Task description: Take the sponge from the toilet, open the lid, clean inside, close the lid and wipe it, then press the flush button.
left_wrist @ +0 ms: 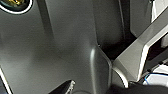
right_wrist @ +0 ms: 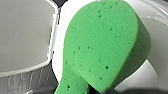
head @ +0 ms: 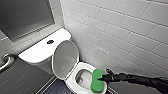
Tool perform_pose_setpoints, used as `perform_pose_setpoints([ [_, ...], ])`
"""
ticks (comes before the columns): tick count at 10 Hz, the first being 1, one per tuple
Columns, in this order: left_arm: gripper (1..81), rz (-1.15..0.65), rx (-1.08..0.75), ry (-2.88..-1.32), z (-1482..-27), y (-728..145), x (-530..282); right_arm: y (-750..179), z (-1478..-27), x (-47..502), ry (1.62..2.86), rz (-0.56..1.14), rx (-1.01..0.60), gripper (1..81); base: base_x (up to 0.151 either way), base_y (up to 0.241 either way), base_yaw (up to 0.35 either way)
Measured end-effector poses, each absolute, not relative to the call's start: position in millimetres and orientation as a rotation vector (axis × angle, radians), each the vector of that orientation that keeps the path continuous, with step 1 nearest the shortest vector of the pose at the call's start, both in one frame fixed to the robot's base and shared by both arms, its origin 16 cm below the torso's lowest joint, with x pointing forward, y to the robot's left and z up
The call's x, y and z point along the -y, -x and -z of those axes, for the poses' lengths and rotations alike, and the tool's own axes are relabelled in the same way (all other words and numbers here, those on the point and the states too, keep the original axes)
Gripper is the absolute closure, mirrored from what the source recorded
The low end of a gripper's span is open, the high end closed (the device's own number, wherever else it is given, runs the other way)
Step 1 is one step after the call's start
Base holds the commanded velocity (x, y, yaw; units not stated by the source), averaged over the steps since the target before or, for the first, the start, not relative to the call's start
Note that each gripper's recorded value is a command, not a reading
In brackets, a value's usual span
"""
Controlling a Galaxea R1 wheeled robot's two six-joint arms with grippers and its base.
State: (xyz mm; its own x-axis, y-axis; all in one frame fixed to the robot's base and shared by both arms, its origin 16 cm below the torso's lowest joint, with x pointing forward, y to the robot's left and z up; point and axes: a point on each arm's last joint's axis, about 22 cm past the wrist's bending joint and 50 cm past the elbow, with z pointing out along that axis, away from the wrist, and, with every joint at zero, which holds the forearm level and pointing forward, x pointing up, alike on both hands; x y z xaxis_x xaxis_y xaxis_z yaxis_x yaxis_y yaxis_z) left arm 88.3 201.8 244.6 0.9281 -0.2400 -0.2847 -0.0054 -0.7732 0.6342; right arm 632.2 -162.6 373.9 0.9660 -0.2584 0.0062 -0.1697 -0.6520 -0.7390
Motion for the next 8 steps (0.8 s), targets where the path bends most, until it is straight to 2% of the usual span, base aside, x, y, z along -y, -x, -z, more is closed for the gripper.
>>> perform_pose_setpoints([
  [4,1.0,0.396,0.105,-2.401,-280.5,-70.9,-208.8,-681.4,-379.2,144.1,2.299,0.212,-0.279,81.1,0.000,0.000,0.000],
  [8,1.0,0.421,0.086,-2.383,-302.6,-35.4,-206.4,-708.9,-373.3,118.3,2.307,0.234,-0.272,81.1,0.000,0.000,0.000],
])
